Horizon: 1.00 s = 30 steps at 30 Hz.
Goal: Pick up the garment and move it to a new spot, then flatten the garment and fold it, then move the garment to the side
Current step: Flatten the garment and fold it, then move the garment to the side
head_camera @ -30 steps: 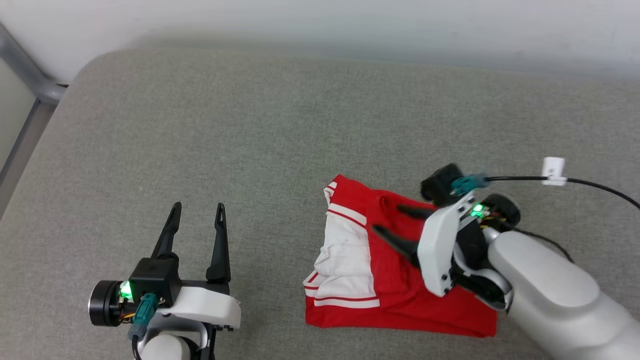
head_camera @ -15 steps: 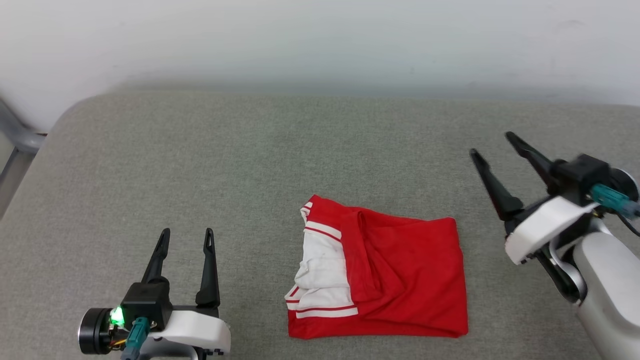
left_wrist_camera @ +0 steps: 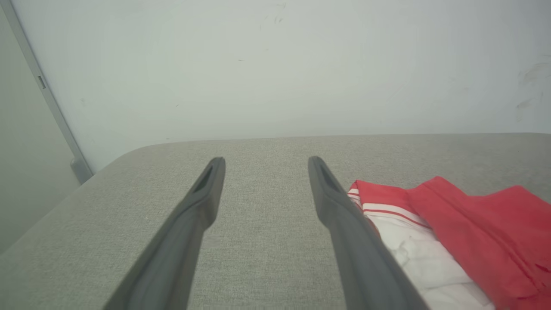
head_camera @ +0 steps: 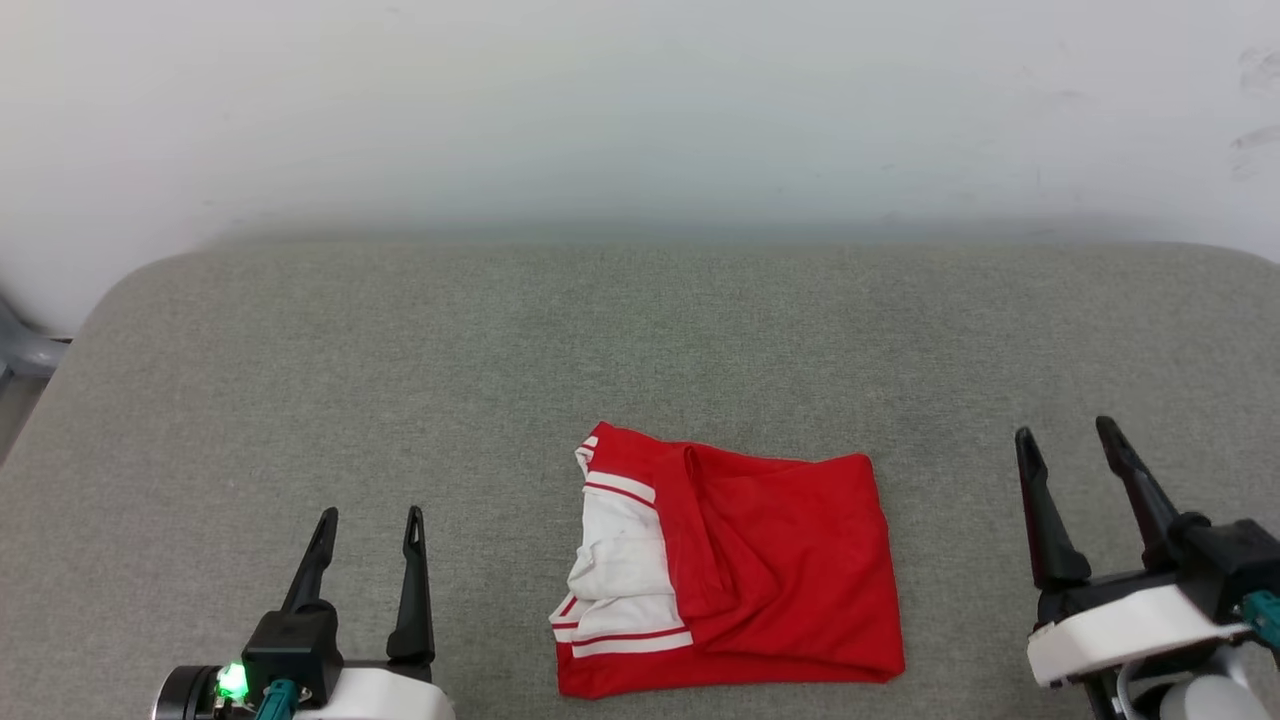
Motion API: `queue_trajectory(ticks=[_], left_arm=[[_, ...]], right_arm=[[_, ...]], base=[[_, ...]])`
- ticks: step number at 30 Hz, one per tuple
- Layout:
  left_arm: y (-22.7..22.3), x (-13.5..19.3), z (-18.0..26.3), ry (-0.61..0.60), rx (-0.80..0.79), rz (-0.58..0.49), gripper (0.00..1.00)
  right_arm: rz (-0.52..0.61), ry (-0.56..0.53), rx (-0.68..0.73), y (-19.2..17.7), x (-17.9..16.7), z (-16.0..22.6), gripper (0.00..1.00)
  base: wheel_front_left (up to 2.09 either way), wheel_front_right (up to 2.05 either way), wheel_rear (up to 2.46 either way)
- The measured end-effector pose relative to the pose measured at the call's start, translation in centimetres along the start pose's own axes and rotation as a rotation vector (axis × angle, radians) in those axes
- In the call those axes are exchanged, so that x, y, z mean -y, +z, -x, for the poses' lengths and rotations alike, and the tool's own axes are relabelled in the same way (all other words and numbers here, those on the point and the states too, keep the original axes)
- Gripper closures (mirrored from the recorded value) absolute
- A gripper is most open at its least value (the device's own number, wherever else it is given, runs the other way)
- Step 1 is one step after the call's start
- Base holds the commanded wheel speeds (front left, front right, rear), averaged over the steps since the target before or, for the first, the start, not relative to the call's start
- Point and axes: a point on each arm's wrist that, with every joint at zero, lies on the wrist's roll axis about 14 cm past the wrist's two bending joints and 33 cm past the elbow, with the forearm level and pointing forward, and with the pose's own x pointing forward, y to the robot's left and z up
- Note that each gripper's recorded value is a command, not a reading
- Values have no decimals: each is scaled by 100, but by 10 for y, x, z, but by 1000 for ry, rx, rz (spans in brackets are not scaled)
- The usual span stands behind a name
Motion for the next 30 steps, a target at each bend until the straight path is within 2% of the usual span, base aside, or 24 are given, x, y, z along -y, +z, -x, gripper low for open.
queue_trajectory(ticks=[7, 17, 25, 30], left_arm=[[-1, 1, 6, -5, -5, 1, 0], [-4, 0, 13, -4, -18, 0, 0], [-8, 1, 16, -7, -28, 0, 0], [-10, 1, 15, -9, -37, 1, 0]], right_arm=[[-31, -56, -26, -9, 2, 26, 0], [-58, -86, -60, -19, 2, 42, 0], [-60, -90, -56, -18, 2, 40, 0], [-28, -63, 24, 7, 5, 16, 0]], base=[[0, 0, 0], [0, 0, 0], [0, 0, 0], [0, 0, 0]])
